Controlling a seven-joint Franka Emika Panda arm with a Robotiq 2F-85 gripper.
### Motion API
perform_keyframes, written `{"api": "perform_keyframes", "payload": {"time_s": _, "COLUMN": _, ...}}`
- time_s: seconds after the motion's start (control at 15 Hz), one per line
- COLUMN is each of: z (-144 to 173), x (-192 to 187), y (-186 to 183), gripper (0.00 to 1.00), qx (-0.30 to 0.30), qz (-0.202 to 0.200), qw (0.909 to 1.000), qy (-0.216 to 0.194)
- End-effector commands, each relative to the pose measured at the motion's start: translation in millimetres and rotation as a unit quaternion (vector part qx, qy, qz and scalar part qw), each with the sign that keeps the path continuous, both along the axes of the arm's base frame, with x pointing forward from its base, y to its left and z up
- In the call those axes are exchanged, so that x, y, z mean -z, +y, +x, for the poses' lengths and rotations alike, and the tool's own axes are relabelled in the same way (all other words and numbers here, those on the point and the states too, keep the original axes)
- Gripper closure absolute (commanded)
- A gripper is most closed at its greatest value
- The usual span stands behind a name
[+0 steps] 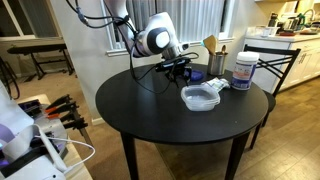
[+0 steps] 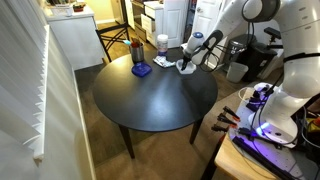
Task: Pick up the plastic bowl on the left and put it inside the plastic bowl on he right
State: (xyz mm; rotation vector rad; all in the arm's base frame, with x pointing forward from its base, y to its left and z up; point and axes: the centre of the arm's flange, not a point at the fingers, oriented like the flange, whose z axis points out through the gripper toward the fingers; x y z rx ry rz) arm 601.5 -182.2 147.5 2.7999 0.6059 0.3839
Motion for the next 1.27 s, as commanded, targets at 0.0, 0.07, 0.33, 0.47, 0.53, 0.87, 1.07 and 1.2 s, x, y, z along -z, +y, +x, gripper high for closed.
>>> {"api": "perform_keyframes", "payload": {"time_s": 0.0, "z": -13, "x": -19, "y": 12, "gripper": 0.16, "qx": -0.017, "qz": -0.004, "qw": 0.9998, "qy": 0.011}}
{"api": "perform_keyframes", "payload": {"time_s": 0.07, "z": -14, "x": -22, "y": 17, "gripper": 0.09, "qx": -0.017, "qz": -0.004, "qw": 0.9998, "qy": 0.013}}
{"api": "perform_keyframes", "payload": {"time_s": 0.33, "z": -38, "x": -49, "y": 44, "gripper": 0.00, "qx": -0.027, "qz": -0.026, "qw": 0.9993, "qy": 0.002}}
{"api": "perform_keyframes", "payload": {"time_s": 0.47, "z": -47, "x": -60, "y": 55, "gripper": 0.00, "qx": -0.022, "qz": -0.037, "qw": 0.9991, "qy": -0.003}}
{"api": "perform_keyframes", "payload": {"time_s": 0.53, "z": -51, "x": -66, "y": 58, "gripper": 0.00, "qx": -0.018, "qz": -0.042, "qw": 0.9989, "qy": -0.006}}
{"api": "perform_keyframes", "payload": {"time_s": 0.87, "z": -37, "x": -71, "y": 55, "gripper": 0.00, "qx": -0.014, "qz": -0.049, "qw": 0.9987, "qy": -0.008}}
{"api": "perform_keyframes", "payload": {"time_s": 1.07, "z": -41, "x": -75, "y": 57, "gripper": 0.00, "qx": -0.013, "qz": -0.050, "qw": 0.9986, "qy": -0.009}}
{"api": "perform_keyframes", "payload": {"time_s": 1.2, "z": -42, "x": -74, "y": 56, "gripper": 0.00, "qx": -0.012, "qz": -0.051, "qw": 0.9986, "qy": -0.008}}
